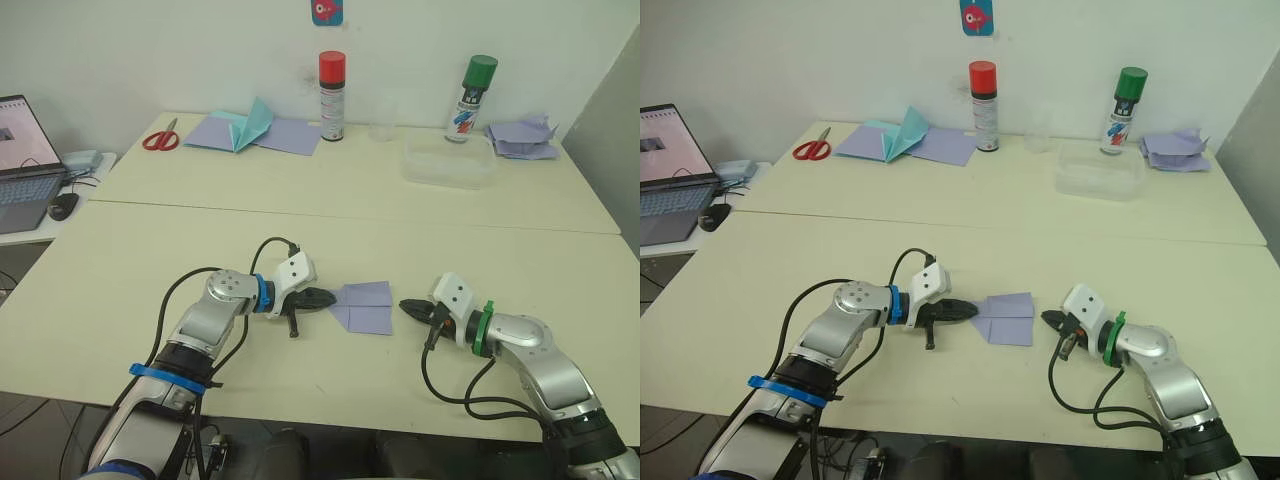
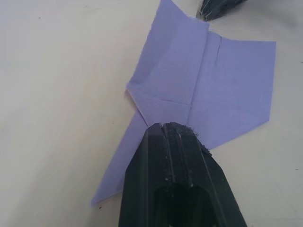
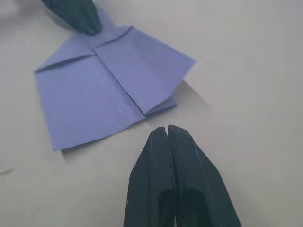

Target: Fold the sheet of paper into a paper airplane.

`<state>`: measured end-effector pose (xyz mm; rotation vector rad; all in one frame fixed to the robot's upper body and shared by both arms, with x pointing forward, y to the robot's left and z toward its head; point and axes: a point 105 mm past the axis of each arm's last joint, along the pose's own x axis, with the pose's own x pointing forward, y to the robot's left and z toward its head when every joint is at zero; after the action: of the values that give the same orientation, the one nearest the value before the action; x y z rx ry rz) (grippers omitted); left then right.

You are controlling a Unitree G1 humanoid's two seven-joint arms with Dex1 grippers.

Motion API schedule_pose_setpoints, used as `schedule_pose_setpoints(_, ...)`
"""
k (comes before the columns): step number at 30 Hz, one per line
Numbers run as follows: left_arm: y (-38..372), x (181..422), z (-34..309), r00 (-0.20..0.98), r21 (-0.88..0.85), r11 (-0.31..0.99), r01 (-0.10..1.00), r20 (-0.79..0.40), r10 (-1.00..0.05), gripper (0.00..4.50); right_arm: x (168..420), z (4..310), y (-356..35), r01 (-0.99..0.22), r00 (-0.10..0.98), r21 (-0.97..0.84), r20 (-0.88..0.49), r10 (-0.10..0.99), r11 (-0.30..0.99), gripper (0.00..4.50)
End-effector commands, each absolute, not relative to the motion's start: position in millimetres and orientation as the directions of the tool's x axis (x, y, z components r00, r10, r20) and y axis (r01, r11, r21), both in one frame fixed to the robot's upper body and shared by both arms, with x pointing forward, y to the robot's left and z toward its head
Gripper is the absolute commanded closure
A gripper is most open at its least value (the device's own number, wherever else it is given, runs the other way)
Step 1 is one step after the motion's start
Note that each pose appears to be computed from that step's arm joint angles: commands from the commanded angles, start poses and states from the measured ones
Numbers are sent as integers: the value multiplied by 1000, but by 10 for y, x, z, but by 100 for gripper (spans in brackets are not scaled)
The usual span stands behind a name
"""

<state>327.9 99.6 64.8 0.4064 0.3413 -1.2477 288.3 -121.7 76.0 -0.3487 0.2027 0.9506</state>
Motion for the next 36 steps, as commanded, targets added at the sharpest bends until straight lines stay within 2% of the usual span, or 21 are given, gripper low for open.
schedule_pose_setpoints(1, 1180, 3181, 281, 265, 30, 304, 952, -577, -772, 450, 2781, 1084, -963, -852, 500, -280, -184, 846, 442, 447)
schedule_pose_setpoints(4, 1169, 3178, 283, 261, 30, 299, 954, -577, -774, 450, 2824, 1020, -879, -847, 508, -294, -206, 836, 443, 447)
schedule_pose_setpoints(9, 1146, 3171, 294, 259, 36, 291, 956, -571, -779, 450, 3025, 823, -795, -814, 578, -260, -272, 769, 519, 447)
schedule_pose_setpoints(15, 1139, 3164, 369, 252, 46, 273, 961, -556, -792, 450, 3000, 665, -728, -829, 559, -220, -338, 758, 513, 447)
schedule_pose_setpoints(18, 1088, 3177, 516, 257, 66, 260, 963, -510, -821, 450, 2956, 595, -718, -840, 543, -218, -361, 758, 498, 447)
schedule_pose_setpoints(21, 932, 3236, 842, 277, 98, 259, 961, -387, -880, 450, 2950, 553, -716, -840, 541, -214, -372, 754, 498, 447)
schedule_pose_setpoints(24, 835, 3230, 948, 268, 117, 242, 963, -352, -897, 450, 2959, 549, -712, -840, 541, -210, -372, 754, 500, 447)
schedule_pose_setpoints(29, 702, 3223, 775, 261, 127, 229, 965, -391, -882, 450, 3006, 556, -744, -832, 554, -212, -373, 744, 513, 447)
schedule_pose_setpoints(36, 837, 3293, 551, 287, 126, 259, 958, -476, -831, 450, 3009, 554, -752, -829, 558, -212, -375, 740, 517, 447)
